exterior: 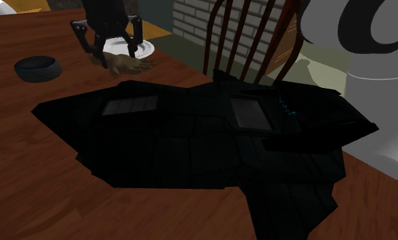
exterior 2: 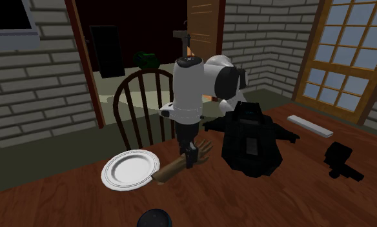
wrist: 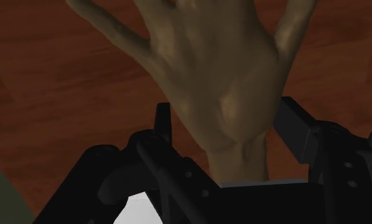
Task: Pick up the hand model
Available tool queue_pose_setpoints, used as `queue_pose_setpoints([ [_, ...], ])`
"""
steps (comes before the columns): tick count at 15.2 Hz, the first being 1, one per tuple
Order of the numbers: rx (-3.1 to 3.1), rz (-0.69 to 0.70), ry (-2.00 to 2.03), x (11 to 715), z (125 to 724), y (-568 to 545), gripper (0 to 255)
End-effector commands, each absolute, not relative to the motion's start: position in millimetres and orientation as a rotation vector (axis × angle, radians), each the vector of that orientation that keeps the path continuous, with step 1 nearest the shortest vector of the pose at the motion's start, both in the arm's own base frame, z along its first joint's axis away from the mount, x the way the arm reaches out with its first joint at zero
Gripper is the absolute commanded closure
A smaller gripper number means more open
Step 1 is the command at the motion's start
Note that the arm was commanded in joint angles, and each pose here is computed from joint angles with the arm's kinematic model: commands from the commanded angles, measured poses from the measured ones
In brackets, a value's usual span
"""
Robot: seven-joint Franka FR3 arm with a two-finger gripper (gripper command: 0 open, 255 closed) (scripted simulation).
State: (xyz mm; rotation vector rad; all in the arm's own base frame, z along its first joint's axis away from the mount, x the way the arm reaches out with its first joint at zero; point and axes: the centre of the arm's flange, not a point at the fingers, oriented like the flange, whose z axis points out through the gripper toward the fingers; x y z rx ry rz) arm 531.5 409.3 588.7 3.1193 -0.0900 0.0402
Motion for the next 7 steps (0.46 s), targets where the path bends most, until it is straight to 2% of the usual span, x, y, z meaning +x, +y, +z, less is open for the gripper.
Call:
queue_pose_setpoints([
  [1,3.119,0.040,-0.091,531.3,599.9,408.8,255],
  [7,3.119,0.040,-0.091,531.3,621.8,408.8,255],
])
